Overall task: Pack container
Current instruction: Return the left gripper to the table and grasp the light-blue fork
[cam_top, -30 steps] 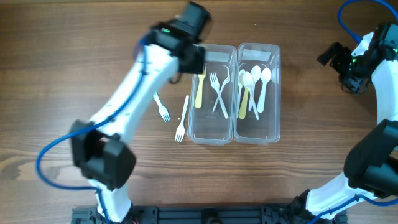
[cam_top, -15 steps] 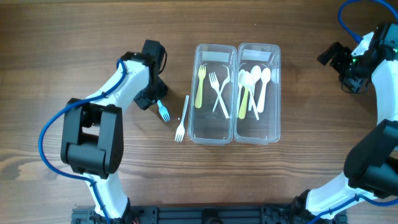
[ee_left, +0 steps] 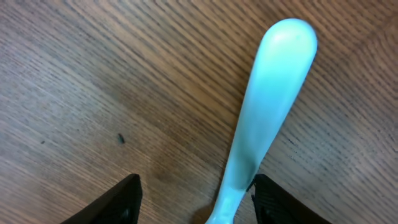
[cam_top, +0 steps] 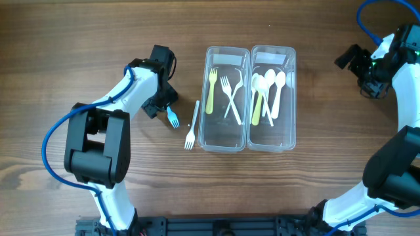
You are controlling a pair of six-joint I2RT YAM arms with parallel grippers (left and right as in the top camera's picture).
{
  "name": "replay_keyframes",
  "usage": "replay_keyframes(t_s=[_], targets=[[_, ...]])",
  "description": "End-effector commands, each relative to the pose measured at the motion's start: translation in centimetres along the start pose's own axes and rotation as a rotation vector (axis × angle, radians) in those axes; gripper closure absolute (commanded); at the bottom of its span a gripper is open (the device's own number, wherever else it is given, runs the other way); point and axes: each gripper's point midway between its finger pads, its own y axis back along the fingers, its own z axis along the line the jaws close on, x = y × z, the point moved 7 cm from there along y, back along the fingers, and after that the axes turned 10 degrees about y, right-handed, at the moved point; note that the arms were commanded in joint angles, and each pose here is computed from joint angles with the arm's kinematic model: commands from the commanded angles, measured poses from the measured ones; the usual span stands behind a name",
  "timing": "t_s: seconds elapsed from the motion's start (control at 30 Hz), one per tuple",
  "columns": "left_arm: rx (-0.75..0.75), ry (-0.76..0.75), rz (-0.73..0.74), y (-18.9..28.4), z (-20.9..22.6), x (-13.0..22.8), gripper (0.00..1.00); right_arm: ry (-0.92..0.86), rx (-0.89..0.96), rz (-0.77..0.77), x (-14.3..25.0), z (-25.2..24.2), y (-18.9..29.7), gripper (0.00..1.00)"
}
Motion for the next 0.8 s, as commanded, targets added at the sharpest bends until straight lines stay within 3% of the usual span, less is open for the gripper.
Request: replay_keyframes(t_s=[0.0,0.23,0.43,0.5,0.57,0.6,0.77], targets=[[0.046,-0.089,0.015,-0.2,-0.8,0.3,0.43,0.002,-0.013,0.009,0.1,0.2,-0.3,0.0],[0.029,-0.135,-0.007,-1.1,-1.3,0.9,0.5,0.002,-0.013,0.01,0.1,0.2,-0.3,0.0],[0.0,-0.139,0.006,-2.3,-1.1,1.1,0.64,0.003,-0.012,0.009,0.1,0.2,-0.3,0.0],[0.0,-0.139,0.006,-2.3,-1.1,1.1,0.72,0.003,-0.012,0.01,0.1,0.2,-0.3,0.0],[-0.008,-0.139,0.01,-2.3,-1.0,1.1,0.94,0.003,-0.012,0.01,0.1,0.2,-0.3,0.0],[-0.009,-0.14,0.011,-2.3,-1.0,1.1,0.96,0.003,-0.012,0.01,0.1,0.2,-0.3,0.0],[-0.007,-0.198,0.016,-1.6,-1.1,1.0,0.96,0.003,-0.013,0.009,0.1,0.2,-0.3,0.0]])
